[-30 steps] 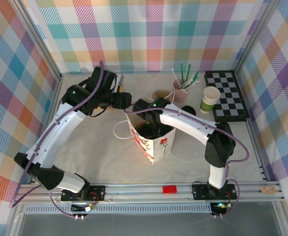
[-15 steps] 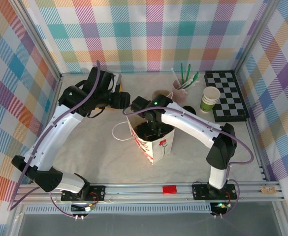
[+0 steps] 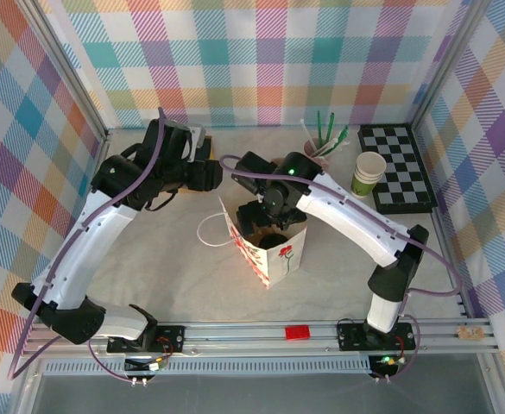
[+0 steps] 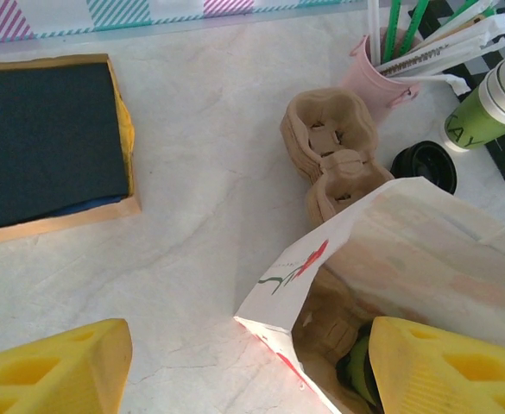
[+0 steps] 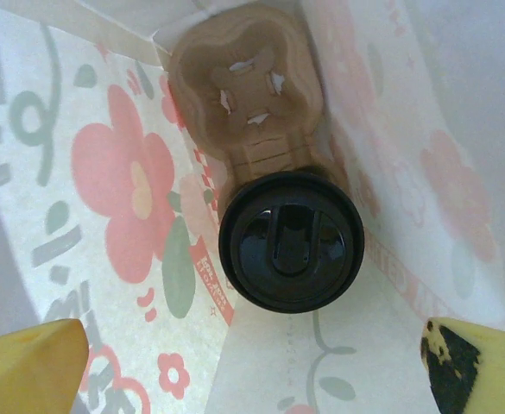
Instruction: Pack the takeout coffee
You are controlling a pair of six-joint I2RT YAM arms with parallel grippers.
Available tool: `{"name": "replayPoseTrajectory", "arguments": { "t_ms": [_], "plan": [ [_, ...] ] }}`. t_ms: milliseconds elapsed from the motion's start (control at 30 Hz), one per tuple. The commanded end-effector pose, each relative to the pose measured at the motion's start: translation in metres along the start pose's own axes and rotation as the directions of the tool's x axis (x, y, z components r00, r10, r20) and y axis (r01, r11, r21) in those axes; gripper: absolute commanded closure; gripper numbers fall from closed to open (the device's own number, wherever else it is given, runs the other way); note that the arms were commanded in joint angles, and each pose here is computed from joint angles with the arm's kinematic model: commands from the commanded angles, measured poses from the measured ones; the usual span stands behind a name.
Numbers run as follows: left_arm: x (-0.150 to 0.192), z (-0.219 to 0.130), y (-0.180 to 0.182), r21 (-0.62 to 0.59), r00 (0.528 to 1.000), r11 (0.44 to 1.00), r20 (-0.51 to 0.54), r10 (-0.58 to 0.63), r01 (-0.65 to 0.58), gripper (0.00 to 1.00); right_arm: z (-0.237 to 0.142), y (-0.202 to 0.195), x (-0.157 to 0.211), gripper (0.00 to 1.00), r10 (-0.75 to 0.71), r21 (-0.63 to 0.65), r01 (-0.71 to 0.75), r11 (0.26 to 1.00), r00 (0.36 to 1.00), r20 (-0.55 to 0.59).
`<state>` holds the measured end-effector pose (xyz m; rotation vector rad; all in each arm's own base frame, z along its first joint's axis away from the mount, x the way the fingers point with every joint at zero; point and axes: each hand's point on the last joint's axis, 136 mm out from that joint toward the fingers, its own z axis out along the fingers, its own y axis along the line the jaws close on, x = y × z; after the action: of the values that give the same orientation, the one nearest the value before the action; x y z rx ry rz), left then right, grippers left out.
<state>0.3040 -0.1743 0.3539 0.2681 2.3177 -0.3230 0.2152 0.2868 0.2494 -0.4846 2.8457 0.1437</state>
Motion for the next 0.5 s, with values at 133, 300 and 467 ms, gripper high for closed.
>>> {"name": "replayPoseTrajectory", "arguments": {
  "t_ms": [133,300,467],
  "plan": [
    [-0.007,-0.024,0.000,0.010,0.998,1.000,0.054,-0.021,0.020,0.27,-0.039,-0.003,0.000,0.01,-0.032,-0.015,0.033,0.999,0.997,0.063],
    [-0.013,-0.034,0.000,0.019,0.996,0.999,0.088,-0.031,0.030,0.26,-0.063,0.003,-0.006,0.01,-0.048,-0.065,0.056,0.996,0.991,0.123],
    [-0.016,-0.044,0.001,0.023,0.993,0.999,0.111,-0.038,0.036,0.26,-0.084,0.003,-0.010,0.01,-0.059,-0.094,0.076,0.993,0.983,0.172]
  ]
}}
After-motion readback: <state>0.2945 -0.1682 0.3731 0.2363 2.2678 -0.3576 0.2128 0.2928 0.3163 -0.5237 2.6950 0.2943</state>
